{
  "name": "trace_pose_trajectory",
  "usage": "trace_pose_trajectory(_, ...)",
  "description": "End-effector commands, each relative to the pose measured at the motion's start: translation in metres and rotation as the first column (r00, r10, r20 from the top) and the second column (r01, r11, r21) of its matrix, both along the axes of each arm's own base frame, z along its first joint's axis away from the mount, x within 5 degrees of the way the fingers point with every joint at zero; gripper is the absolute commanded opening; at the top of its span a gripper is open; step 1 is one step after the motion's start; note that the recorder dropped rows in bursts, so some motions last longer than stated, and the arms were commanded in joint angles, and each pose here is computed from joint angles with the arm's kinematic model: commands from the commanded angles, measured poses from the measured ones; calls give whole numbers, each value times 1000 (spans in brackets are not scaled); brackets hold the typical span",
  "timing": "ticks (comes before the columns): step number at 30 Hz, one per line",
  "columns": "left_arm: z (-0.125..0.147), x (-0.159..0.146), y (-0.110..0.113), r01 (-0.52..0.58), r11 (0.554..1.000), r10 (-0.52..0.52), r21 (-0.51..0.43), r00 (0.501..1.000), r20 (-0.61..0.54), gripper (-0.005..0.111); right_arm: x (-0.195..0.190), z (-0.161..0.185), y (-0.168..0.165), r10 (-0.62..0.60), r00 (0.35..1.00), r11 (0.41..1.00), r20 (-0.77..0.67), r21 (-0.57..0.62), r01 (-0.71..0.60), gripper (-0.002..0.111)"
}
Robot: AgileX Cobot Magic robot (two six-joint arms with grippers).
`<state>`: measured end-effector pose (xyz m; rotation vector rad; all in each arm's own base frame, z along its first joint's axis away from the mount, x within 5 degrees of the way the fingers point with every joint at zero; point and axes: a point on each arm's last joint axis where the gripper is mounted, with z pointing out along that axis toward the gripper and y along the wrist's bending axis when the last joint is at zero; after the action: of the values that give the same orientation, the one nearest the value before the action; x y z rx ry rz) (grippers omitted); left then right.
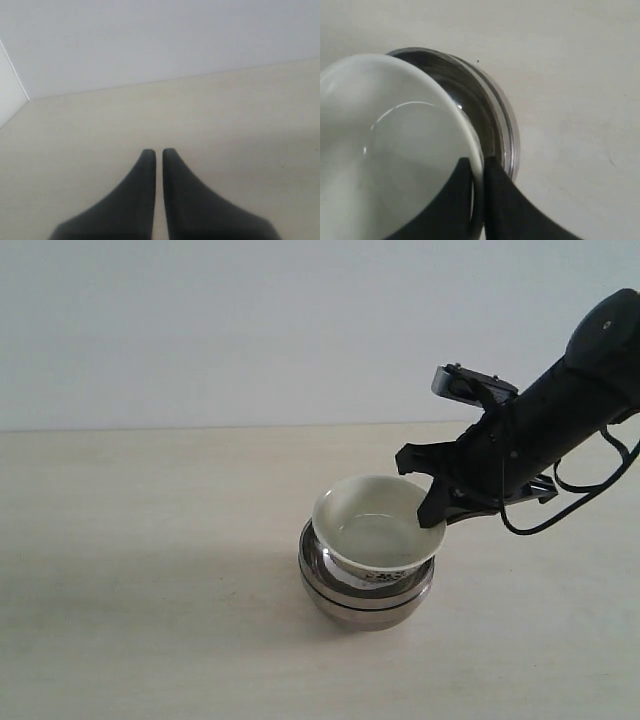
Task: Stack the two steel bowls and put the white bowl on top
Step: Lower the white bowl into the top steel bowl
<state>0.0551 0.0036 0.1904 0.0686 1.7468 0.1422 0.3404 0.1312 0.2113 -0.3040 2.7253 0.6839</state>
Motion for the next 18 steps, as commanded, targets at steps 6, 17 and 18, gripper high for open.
trace_pose_trajectory(6, 0, 0, 0, -3, 1000, 3, -16, 1000, 8, 4, 1, 3, 7, -18, 999, 1000, 42, 7, 18, 0)
trace_pose_trajectory(17, 0, 0, 0, -3, 1000, 3, -16, 1000, 8, 4, -1, 2, 7, -11, 1000, 1000, 15, 8, 11, 56)
trace_pose_trajectory(18, 0, 0, 0, -3, 1000, 3, -16, 1000, 8, 4, -1, 2, 7, -9, 1000, 1000, 16, 8, 9, 59)
